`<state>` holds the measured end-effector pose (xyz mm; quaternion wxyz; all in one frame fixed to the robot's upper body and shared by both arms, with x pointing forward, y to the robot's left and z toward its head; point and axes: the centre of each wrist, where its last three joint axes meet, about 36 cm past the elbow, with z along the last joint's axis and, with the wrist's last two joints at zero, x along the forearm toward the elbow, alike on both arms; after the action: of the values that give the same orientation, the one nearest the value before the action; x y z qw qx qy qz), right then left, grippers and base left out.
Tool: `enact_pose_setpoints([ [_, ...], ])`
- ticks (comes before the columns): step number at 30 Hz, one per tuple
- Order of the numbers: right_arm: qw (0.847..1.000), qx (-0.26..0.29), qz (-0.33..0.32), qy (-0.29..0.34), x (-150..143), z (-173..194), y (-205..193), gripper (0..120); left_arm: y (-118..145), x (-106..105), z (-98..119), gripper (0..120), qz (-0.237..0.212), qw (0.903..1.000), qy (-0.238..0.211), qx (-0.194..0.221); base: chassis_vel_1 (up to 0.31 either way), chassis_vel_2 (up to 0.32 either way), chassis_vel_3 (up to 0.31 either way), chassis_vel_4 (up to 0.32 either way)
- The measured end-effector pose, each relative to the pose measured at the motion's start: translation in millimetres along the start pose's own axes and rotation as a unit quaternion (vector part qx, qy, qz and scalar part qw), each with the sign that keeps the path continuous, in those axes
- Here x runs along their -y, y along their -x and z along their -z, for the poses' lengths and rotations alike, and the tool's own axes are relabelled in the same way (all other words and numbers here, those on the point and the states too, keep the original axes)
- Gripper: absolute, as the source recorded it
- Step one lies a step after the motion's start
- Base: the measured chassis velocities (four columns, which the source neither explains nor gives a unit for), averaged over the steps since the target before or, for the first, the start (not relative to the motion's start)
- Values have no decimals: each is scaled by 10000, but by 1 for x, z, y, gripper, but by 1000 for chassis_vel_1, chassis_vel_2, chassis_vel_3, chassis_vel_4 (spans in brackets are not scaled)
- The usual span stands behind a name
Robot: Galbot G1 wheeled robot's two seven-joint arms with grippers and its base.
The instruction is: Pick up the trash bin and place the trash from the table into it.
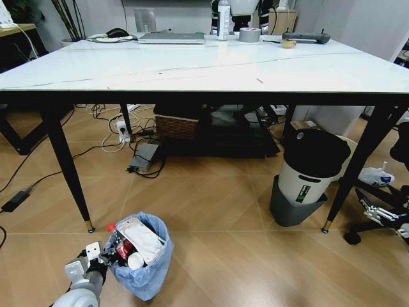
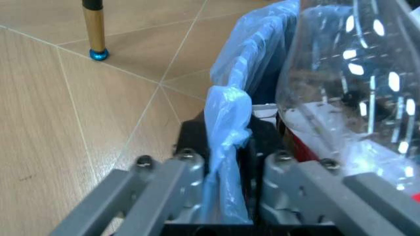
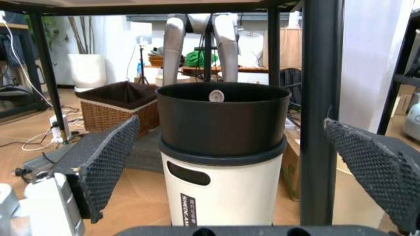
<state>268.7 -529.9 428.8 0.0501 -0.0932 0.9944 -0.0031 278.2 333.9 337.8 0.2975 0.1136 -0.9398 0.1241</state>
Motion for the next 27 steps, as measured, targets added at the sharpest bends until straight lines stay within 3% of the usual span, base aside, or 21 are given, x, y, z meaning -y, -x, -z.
enact_pose_setpoints([
  [20, 10000, 0, 0, 0, 0, 0, 0, 100, -35, -10, -7, 96, 5, 9999, 170, -12, 0, 0, 0, 0],
  [27, 10000, 0, 0, 0, 0, 0, 0, 100, -51, -9, -6, 100, 25, 9995, 330, 3, 0, 0, 0, 0],
])
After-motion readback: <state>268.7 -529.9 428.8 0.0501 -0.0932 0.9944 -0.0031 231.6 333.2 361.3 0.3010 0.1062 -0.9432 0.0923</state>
